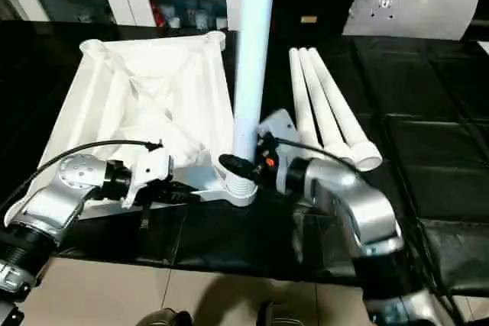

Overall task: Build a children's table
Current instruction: Insert table leg to table base

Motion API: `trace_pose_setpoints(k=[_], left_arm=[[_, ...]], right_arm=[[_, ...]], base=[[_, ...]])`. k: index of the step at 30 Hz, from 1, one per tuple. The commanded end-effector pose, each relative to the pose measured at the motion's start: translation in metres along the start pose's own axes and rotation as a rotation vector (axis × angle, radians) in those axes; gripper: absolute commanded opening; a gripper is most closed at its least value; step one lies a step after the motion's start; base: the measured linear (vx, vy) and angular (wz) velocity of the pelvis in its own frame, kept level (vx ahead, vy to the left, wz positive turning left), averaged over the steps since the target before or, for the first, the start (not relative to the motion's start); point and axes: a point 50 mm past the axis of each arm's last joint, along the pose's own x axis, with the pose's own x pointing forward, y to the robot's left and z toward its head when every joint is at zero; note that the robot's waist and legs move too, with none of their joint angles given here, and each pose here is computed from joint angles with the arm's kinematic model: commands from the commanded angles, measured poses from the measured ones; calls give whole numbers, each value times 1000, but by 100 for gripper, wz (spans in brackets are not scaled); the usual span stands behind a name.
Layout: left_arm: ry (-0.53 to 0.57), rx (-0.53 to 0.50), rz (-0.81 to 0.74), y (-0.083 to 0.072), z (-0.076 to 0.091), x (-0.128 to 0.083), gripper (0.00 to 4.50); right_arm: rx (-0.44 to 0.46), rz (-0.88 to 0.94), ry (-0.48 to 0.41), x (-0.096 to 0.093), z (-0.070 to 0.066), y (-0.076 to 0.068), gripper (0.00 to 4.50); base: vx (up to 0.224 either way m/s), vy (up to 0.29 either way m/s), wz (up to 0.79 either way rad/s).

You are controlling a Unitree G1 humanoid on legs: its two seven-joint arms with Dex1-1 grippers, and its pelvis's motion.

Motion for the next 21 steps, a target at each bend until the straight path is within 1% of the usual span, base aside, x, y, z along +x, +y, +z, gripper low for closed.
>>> trace_pose_setpoints(k=[1, 3, 5, 7, 9, 16, 17, 18, 19, 21], left_arm=[[-76, 2, 46, 5, 8, -5, 0], [-80, -3, 47, 6, 9, -5, 0], [-78, -3, 48, 7, 9, -6, 0], [-73, -1, 52, 7, 8, -6, 0], [-72, -3, 55, 8, 8, -6, 0], [-66, -6, 52, 7, 7, -7, 0], [-62, -5, 51, 7, 7, -7, 0], [-57, -3, 49, 7, 7, -8, 0], [-51, 2, 48, 7, 6, -8, 0], [-44, 9, 46, 7, 6, -9, 0]], right_arm=[[109, -77, 119, -7, -38, -5, 190], [130, -91, 116, -10, -46, -4, 190], [129, -89, 123, -13, -52, 1, 190], [111, -93, 129, -14, -55, 3, 190], [68, -100, 126, -16, -56, 5, 190], [26, -126, 107, -18, -55, 3, 190], [-15, -120, 120, -18, -55, 3, 190], [-73, -101, 144, -17, -55, 3, 190], [-105, -86, 164, -15, -56, 3, 190], [-139, -59, 191, -13, -56, 4, 190]], base=[[0, 0, 0], [0, 0, 0], [0, 0, 0], [0, 0, 0], [0, 0, 0], [0, 0, 0], [0, 0, 0], [0, 0, 0], [0, 0, 0], [0, 0, 0]])
